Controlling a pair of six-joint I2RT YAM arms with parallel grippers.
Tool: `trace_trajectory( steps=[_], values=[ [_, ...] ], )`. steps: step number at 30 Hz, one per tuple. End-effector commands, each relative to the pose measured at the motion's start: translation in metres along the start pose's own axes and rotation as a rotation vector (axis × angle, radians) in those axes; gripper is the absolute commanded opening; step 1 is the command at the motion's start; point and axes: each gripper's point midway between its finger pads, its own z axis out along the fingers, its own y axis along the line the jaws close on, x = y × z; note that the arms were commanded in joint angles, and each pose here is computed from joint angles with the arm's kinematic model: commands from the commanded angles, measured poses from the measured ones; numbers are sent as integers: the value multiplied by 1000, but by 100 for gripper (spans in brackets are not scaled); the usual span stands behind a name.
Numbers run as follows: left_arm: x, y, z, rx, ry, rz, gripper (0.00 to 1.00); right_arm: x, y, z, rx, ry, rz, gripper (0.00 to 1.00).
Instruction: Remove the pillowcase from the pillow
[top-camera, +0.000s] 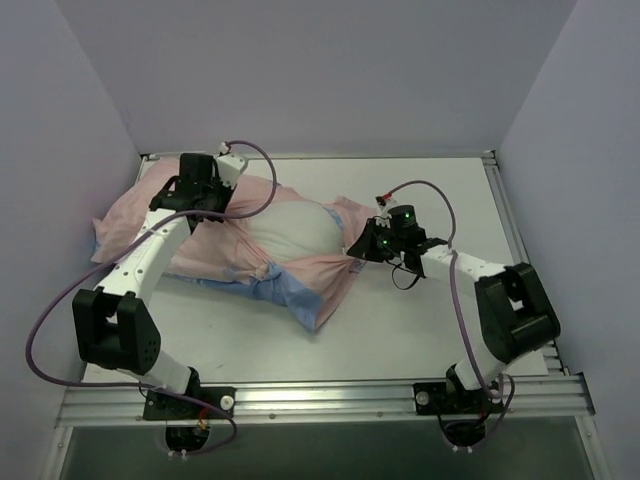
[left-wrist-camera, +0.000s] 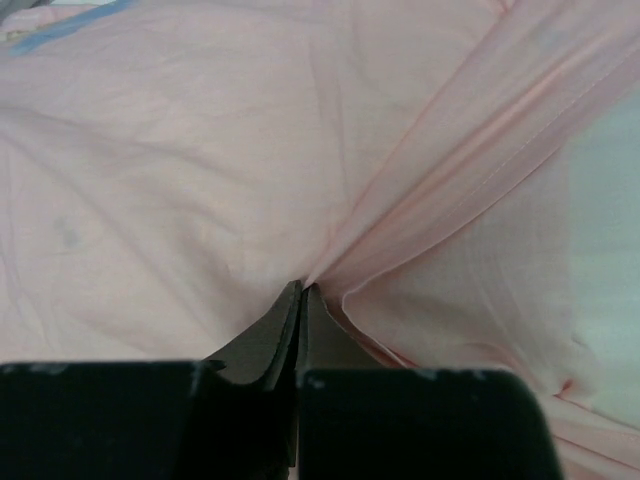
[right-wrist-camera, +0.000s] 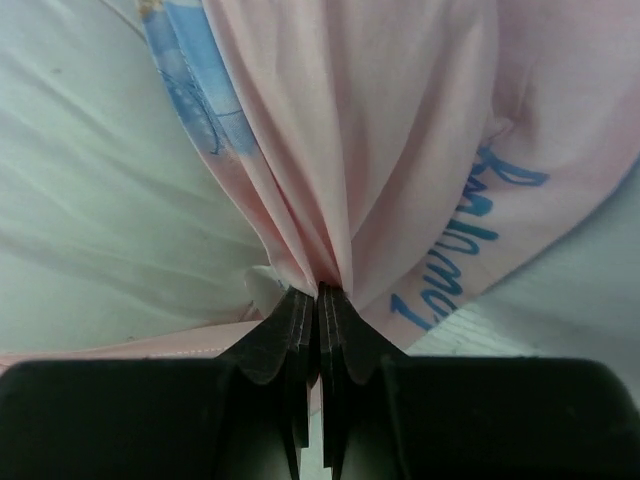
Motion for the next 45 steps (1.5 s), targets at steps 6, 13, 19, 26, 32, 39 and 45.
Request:
trace_trajectory(
  steps=[6, 13, 19, 26, 32, 39, 45],
  values=[
    [18, 27, -19, -37, 44, 110, 10, 57, -37, 39, 0, 205, 8, 0],
    [-92, -87, -88, 327, -201, 237, 94, 21, 18, 28, -103, 130, -60, 0],
    [-136, -184, -114, 541, -264, 376, 94, 7, 43, 23, -180, 93, -28, 0],
    [-83, -233, -31, 505, -60, 494, 94, -5, 43, 16, -202, 46, 44, 0],
    [-73, -233, 19, 363, -15, 568, 94, -7, 48, 14, -229, 38, 63, 0],
    [-44, -204, 51, 269, 98, 526, 2, -5, 37, 6, -200, 25, 75, 0],
    [-23, -191, 20, 305, 72, 527, 2, -10, -19, 0, -56, 0, 129, 0]
  ],
)
